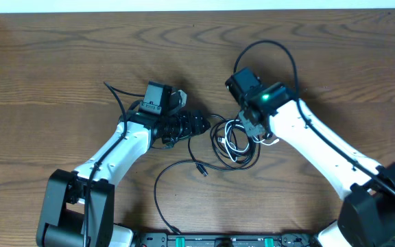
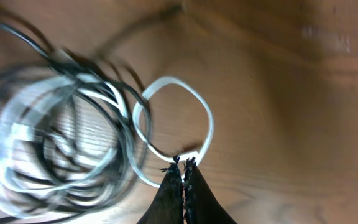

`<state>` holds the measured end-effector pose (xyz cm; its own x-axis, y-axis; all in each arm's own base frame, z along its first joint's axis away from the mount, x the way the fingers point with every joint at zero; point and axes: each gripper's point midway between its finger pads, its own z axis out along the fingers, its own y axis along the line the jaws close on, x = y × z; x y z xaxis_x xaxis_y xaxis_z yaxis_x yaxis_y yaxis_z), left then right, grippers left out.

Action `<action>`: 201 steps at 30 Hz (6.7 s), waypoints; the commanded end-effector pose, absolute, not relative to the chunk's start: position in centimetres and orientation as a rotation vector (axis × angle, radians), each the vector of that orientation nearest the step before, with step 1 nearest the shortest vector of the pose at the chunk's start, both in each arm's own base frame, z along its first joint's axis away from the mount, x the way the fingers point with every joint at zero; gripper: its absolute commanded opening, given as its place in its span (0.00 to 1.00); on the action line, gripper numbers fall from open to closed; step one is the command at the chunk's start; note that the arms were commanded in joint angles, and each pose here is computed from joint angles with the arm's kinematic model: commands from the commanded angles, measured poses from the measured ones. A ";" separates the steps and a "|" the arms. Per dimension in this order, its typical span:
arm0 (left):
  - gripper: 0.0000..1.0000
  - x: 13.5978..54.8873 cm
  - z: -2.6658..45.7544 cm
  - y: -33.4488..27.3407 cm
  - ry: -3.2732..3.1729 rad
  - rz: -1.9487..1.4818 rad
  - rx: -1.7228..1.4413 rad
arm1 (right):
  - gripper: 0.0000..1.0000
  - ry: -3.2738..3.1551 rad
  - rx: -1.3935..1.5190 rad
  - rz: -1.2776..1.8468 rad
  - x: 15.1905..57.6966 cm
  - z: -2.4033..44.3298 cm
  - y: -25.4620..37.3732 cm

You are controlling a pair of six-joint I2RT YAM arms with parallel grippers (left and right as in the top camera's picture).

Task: Untangle cables

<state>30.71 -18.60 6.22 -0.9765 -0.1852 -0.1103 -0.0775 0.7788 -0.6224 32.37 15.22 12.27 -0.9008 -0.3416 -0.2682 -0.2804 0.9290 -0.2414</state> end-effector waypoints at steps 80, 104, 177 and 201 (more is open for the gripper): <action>0.86 30.3 5.4 -17.9 2.841 -0.918 -0.252 | 0.01 2.418 -0.750 0.511 30.2 15.8 22.2; 0.85 29.9 5.9 -18.6 2.838 -0.989 -0.208 | 0.28 2.743 -0.002 0.642 29.0 18.2 17.1; 0.85 30.4 5.4 -17.8 2.837 -0.904 -0.228 | 0.26 2.800 -0.244 0.990 23.1 1.6 27.9; 0.85 30.3 4.9 -16.6 2.861 -0.854 -0.282 | 0.01 2.412 -0.303 1.493 24.5 15.8 27.2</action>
